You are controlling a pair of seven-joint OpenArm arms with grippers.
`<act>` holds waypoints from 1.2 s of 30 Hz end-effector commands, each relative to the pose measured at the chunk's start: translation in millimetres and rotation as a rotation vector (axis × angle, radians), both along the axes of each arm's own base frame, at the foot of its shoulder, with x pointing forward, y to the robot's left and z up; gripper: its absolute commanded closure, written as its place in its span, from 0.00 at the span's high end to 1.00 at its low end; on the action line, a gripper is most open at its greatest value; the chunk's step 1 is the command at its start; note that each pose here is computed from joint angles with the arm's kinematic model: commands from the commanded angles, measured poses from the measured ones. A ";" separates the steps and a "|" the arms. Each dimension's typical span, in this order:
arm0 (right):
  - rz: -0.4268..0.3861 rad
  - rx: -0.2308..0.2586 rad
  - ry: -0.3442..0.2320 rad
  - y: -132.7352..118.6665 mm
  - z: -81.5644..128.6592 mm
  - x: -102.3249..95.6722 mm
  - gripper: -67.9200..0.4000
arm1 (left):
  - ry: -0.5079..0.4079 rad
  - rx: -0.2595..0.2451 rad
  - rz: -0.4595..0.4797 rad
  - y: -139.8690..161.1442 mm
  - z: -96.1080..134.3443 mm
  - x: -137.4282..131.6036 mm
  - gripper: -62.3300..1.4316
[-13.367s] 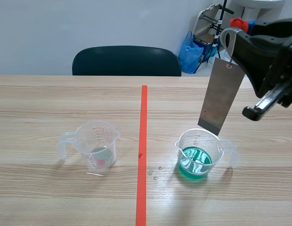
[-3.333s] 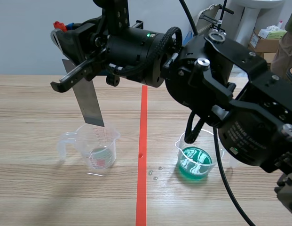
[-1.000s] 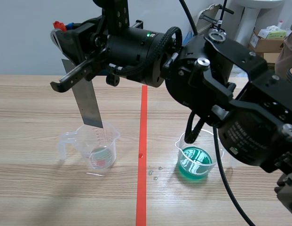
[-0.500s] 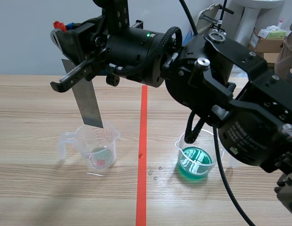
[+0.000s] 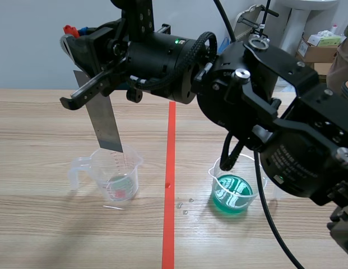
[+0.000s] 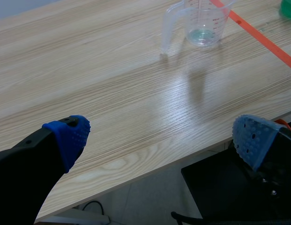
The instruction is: Do the redox reaction experiment
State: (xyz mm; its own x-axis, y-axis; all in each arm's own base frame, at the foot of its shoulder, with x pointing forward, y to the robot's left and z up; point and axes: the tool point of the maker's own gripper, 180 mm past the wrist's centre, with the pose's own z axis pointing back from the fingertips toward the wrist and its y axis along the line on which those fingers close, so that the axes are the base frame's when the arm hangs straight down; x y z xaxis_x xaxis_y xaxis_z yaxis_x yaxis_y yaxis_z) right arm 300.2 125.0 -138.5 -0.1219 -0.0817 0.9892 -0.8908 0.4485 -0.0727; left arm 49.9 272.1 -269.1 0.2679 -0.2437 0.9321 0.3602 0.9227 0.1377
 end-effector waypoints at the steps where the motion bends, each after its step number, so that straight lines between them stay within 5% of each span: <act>1: 0.010 0.035 -0.036 0.0 16.2 -2.8 0.03 | -0.028 -0.019 -0.010 -4.5 5.7 4.2 1.00; 14: 0.005 0.064 -0.026 -1.1 11.3 0.7 0.03 | -0.027 -0.019 -0.010 -4.5 5.6 4.2 1.00; 26: -0.010 0.015 -0.025 5.8 -36.2 9.4 0.03 | -0.027 -0.019 -0.010 -4.5 5.7 4.2 1.00; 36: -0.007 -0.024 -0.115 10.0 -63.4 10.7 0.03 | -0.027 -0.019 -0.010 -4.5 5.7 4.2 1.00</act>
State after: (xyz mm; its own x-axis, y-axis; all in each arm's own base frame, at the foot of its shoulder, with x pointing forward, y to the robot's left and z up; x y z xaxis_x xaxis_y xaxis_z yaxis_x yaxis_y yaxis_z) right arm 309.6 132.9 -219.0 -0.2036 -0.0112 0.9790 -0.8758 0.4490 -0.1770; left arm 49.9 272.1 -269.1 0.2679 -0.2437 0.9321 0.3602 0.9227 0.1377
